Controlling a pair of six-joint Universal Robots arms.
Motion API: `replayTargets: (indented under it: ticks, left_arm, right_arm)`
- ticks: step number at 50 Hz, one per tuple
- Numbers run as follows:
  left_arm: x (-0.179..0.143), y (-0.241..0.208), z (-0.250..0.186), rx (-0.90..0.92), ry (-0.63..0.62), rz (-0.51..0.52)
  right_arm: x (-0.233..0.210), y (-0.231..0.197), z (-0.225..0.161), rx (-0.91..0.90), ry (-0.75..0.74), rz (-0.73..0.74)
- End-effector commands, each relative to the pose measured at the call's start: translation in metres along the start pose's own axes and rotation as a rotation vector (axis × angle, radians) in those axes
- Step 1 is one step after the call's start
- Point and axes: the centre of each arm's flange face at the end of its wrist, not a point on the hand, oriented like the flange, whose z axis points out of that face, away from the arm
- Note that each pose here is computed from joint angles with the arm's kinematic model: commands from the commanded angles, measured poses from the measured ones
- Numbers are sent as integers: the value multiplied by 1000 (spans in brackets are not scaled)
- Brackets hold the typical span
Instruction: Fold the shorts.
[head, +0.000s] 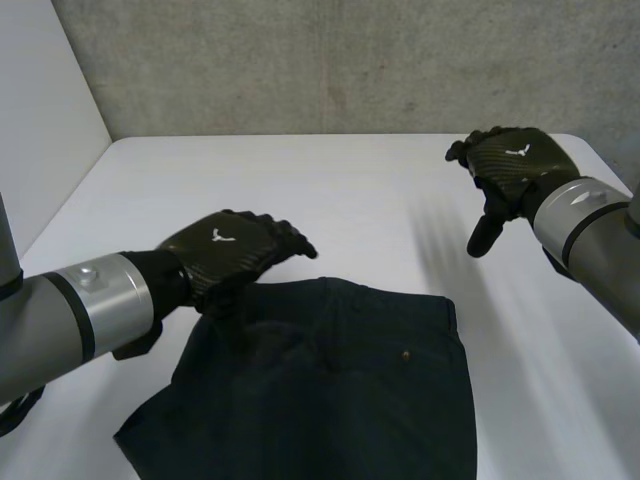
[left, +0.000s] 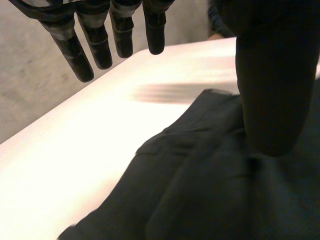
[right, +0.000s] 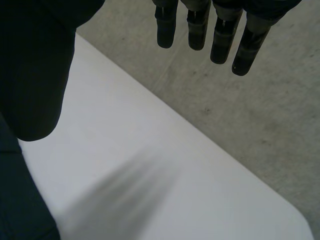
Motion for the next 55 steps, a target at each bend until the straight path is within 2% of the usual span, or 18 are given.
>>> replayTargets:
  ticks: [1, 3, 8, 14, 20, 31, 37, 55]
  left_arm:
    - [-34, 2, -2, -18, -205, -142]
    - [-45, 6, -4, -36, -287, -210]
    - [-57, 20, -9, -101, -427, -295]
    - [-48, 49, -19, -240, -520, -315]
    - [-35, 72, -32, -336, -573, -314]
    - [-13, 101, -43, -454, -541, -328]
    - [-8, 105, -48, -471, -537, -331]
    - [5, 113, -54, -516, -520, -264]
  right_arm:
    - [-8, 15, 13, -37, -51, -12]
    - [-13, 18, 16, -30, -102, -55]
    - [-40, 26, 18, -3, -272, -180]
    - [-74, 39, 23, 36, -425, -346]
    - [-94, 59, 34, 19, -484, -439]
    - [-93, 76, 33, 1, -503, -563]
    - [-61, 93, 40, -65, -454, -574]
    - [-30, 123, 49, -134, -393, -558]
